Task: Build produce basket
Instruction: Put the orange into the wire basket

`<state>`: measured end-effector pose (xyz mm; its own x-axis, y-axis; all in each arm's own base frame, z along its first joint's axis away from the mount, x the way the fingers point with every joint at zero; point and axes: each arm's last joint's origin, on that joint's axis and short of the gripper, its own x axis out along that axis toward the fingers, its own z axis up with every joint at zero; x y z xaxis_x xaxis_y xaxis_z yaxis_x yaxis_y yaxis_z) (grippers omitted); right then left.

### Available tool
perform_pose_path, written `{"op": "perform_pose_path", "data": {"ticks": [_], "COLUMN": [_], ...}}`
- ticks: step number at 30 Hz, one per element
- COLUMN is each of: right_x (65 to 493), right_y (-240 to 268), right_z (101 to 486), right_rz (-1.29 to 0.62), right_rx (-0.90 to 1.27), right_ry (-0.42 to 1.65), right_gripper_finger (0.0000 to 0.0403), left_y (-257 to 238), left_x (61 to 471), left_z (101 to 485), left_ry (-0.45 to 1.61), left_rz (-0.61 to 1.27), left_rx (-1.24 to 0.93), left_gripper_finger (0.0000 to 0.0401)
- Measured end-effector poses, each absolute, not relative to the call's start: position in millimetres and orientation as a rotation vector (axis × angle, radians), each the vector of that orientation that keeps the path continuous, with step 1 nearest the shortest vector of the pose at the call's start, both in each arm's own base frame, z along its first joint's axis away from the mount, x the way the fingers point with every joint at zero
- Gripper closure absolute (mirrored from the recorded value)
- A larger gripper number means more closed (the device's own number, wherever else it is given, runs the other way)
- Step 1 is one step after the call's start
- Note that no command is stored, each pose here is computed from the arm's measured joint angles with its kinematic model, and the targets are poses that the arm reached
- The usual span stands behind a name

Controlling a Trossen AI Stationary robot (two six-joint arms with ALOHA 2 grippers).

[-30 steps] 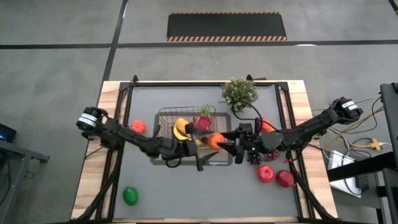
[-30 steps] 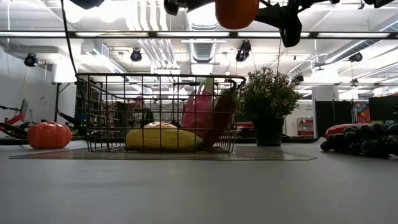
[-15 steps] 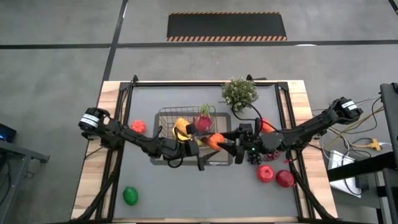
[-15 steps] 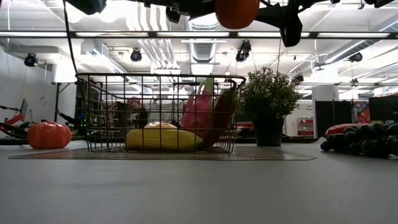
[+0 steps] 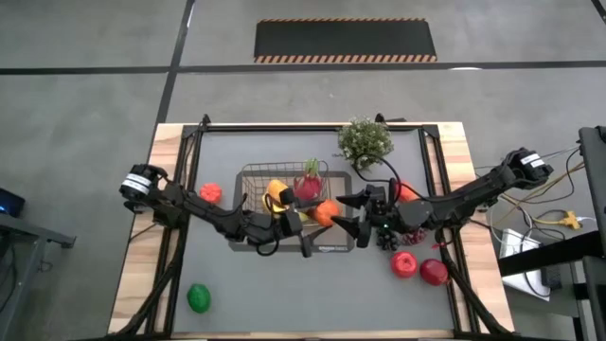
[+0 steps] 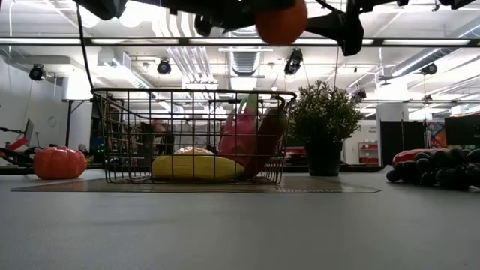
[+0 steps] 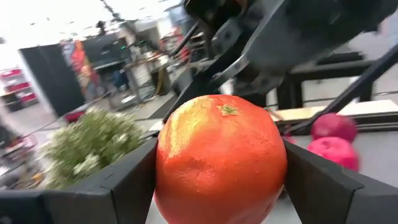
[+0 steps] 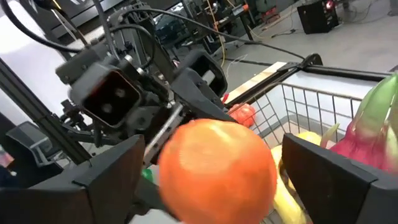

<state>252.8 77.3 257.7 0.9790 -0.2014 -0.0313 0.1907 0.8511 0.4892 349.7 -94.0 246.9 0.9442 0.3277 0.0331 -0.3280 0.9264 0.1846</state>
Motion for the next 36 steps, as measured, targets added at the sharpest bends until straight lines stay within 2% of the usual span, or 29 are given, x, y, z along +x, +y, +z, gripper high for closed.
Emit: {"op": "perform_pose_path", "data": {"ticks": [10, 17, 27, 36], "right_x": [242, 241, 241, 241], "right_y": [74, 73, 73, 73], "right_z": [269, 268, 267, 267], "right_rz": [-0.2, -0.204, -0.207, -0.207], "right_rx": [0.483, 0.47, 0.44, 0.43], "right_ry": [-0.025, -0.005, 0.01, 0.011], "right_gripper_finger": [0.0035, 0.0035, 0.0035, 0.0035], "left_y": [-84, -72, -51, -34], "left_x": [333, 306, 265, 270], "left_z": [231, 231, 226, 204], "left_ry": [0.219, 0.353, 0.455, 0.53], "left_rz": [0.614, 0.757, 0.963, 1.073], "left_rx": [0.112, 0.042, -0.171, -0.209], "left_gripper_finger": [0.0119, 0.0119, 0.0119, 0.0119]}}
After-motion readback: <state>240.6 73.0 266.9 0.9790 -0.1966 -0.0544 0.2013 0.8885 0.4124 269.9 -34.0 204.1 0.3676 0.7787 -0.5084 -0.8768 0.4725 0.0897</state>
